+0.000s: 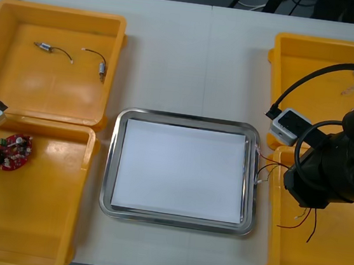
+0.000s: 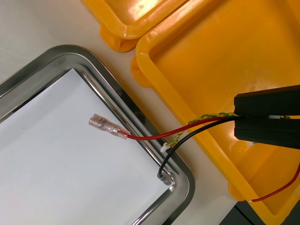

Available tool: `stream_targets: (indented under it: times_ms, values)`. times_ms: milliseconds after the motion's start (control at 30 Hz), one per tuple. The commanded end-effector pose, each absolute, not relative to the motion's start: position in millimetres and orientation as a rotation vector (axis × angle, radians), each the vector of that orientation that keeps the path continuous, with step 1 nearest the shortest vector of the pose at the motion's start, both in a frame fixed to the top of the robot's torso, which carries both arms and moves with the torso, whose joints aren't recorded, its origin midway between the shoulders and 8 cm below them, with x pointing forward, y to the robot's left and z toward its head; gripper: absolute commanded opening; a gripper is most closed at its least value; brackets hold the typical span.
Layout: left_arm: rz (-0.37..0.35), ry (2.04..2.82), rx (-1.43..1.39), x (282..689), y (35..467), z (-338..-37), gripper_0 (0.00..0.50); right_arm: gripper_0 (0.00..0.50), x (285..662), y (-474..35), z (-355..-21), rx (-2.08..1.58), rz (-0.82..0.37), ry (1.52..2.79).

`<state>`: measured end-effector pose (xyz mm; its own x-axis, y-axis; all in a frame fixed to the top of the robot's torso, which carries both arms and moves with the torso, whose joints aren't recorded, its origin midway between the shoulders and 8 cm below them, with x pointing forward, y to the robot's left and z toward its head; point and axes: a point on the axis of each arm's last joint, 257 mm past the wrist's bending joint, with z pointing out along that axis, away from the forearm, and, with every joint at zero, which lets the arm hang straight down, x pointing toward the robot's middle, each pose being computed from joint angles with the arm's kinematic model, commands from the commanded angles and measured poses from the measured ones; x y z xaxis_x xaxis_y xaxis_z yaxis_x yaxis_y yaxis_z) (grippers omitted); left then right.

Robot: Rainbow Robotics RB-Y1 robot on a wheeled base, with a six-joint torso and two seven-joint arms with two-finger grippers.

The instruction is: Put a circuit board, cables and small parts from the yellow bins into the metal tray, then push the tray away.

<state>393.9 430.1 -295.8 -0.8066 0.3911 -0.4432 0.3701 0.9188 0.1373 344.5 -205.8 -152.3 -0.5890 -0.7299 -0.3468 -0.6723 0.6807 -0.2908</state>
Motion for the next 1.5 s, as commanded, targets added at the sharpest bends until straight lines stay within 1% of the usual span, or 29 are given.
stream_targets:
  times_ms: [33,200,367,600,767,933,1067,1133,1267,1500]
  values:
    - [0.032,2.586,0.497,405,422,-288,0.000,0.000,349,-213,-143,-1.039,-0.224,2.450]
    - [0.036,2.604,0.512,403,420,-280,0.000,0.000,349,-213,-143,-1.035,-0.223,2.451]
    - [0.024,2.630,0.537,395,411,-275,0.000,0.000,349,-213,-143,-1.034,-0.224,2.453]
    - [-0.009,2.623,0.561,388,391,-272,0.000,0.000,349,-213,-143,-1.034,-0.222,2.453]
    - [-0.023,2.628,0.581,373,381,-277,0.000,0.000,349,-213,-143,-1.032,-0.221,2.453]
    - [-0.055,2.629,0.591,356,368,-285,0.000,0.000,349,-213,-143,-1.030,-0.221,2.454]
    - [-0.068,2.627,0.586,344,365,-293,0.000,0.000,349,-213,-143,-1.027,-0.220,2.456]
    - [-0.073,2.640,0.576,337,367,-299,0.000,0.000,349,-213,-143,-1.027,-0.220,2.456]
    - [-0.069,2.659,0.571,326,371,-307,0.000,0.000,349,-213,-143,-1.020,-0.220,2.458]
    - [-0.044,2.660,0.580,320,379,-313,0.000,0.000,349,-213,-143,-1.018,-0.219,2.458]
